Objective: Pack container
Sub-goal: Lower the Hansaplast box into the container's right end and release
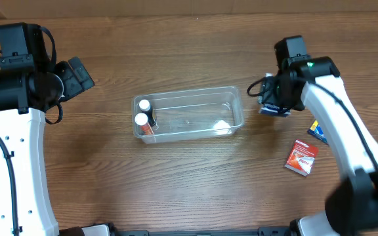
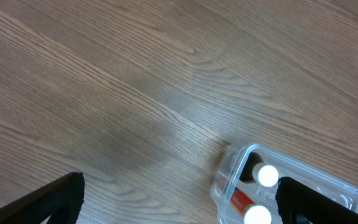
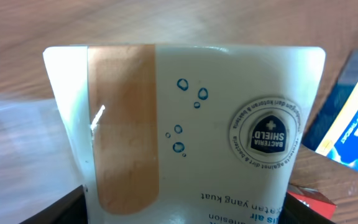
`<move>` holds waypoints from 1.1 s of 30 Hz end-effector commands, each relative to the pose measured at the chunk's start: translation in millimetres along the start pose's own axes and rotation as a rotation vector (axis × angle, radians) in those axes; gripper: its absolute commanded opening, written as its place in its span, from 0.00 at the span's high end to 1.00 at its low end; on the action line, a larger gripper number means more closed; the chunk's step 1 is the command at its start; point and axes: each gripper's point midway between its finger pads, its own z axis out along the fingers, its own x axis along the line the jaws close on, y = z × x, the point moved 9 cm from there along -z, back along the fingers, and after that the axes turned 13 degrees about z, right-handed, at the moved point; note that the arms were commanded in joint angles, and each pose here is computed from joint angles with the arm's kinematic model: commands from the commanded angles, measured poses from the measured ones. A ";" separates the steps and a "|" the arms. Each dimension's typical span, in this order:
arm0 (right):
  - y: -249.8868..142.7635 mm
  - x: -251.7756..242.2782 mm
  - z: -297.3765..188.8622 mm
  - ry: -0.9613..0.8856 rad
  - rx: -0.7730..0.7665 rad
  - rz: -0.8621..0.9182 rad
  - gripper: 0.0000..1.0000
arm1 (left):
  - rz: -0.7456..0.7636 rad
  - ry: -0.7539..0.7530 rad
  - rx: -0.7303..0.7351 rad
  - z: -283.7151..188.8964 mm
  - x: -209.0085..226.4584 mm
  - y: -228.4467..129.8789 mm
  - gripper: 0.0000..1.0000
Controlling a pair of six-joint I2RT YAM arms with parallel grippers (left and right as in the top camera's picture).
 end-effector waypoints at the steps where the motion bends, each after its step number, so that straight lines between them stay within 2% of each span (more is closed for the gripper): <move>1: -24.8 25.6 -72.6 0.153 -0.154 -0.156 0.28 | 0.019 -0.007 -0.005 -1.0 0.2 2.5 0.00; 4: -54.0 49.2 -93.3 0.226 -0.176 -0.270 0.28 | 0.019 -0.006 0.001 -1.0 0.3 1.7 0.00; 9: -76.7 76.6 -65.6 0.217 -0.114 -0.367 0.25 | 0.019 -0.005 0.004 -1.0 0.5 1.1 0.00; 22: -80.4 104.5 19.9 0.143 0.018 -0.395 0.25 | 0.019 -0.005 0.005 -1.0 0.5 0.9 0.00; 33: -79.6 107.6 29.5 0.133 0.022 -0.395 0.24 | 0.019 -0.002 0.005 -1.0 0.8 1.0 0.00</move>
